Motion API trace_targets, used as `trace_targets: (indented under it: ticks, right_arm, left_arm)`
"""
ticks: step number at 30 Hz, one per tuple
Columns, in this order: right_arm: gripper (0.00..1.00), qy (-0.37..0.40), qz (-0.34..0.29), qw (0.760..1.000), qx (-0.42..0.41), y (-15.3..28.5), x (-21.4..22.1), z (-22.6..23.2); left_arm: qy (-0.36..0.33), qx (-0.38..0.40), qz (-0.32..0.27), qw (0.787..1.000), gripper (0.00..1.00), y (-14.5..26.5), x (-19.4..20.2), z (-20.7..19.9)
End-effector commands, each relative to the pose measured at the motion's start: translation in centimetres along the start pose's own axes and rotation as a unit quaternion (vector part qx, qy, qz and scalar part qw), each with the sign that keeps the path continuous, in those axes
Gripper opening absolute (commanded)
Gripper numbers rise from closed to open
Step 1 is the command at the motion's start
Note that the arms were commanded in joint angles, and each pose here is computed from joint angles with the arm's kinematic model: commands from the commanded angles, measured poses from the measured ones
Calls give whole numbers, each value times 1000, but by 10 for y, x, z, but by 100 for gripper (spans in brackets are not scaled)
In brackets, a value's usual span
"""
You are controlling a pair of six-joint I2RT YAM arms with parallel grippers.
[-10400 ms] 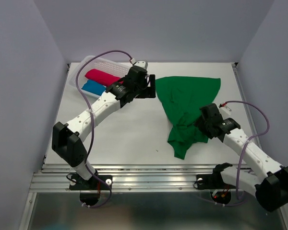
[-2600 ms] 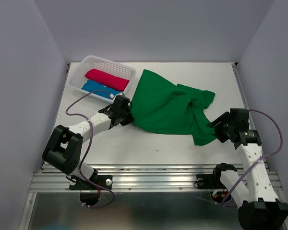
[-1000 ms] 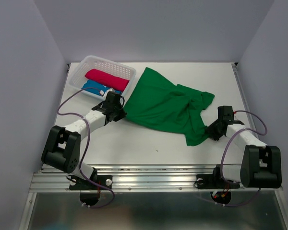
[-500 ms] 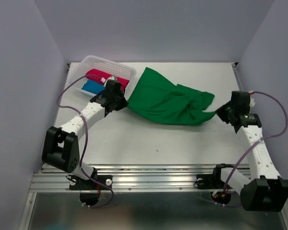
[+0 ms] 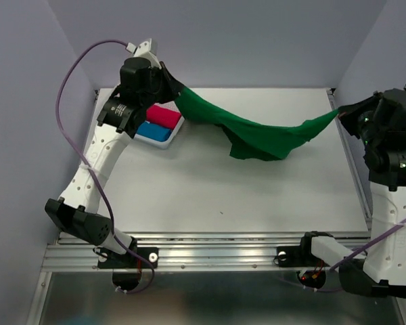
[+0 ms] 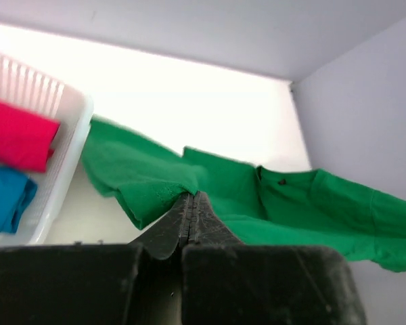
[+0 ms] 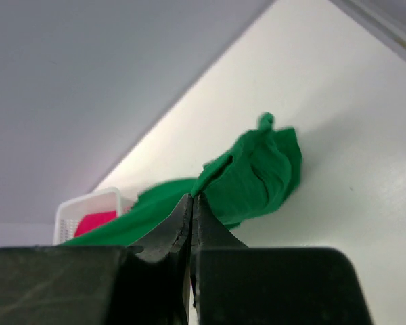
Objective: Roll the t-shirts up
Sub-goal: Flatten out the T-shirt at the center of the board.
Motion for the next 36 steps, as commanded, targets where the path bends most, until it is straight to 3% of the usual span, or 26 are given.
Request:
trace_targets:
  ticks: [1, 6, 10, 17, 24, 29, 32, 36]
  right_arm:
    - [1, 25, -74, 996, -41, 46, -46, 27]
    - [1, 27, -179, 976, -122, 124, -97, 56]
    - [1, 25, -233, 956, -176, 166, -113, 63]
    - [1, 32, -296, 927, -229, 215, -117, 52]
    - [1, 27, -329, 910, -250, 249, -116, 40]
    - [1, 14, -333, 910, -249, 255, -114, 35]
    - [1, 7, -331, 916, -226, 246, -111, 30]
    - [1, 2, -327, 931, -163, 222, -105, 17]
  left_arm:
    - [-63, 89, -71, 991, 0, 50, -48, -33]
    - [-98, 150, -146, 973, 0, 103, -91, -63]
    - [-107, 193, -210, 952, 0, 149, -114, -81]
    - [-105, 236, -321, 911, 0, 241, -137, -97]
    - [-91, 250, -369, 890, 0, 287, -138, -98]
    - [-98, 260, -368, 887, 0, 288, -138, -100]
    - [-99, 252, -341, 900, 0, 261, -136, -98]
    - [-100, 246, -264, 927, 0, 191, -118, -91]
Point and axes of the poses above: each gripper's point midway between its finger pads, its own y axis back along the fingers, its own z axis along the line the jaws close on, x = y × z, the point moved 9 cm from there along y, back along the fingers, and after that the axes turned 4 degrees about -y, right-handed, at the moved point
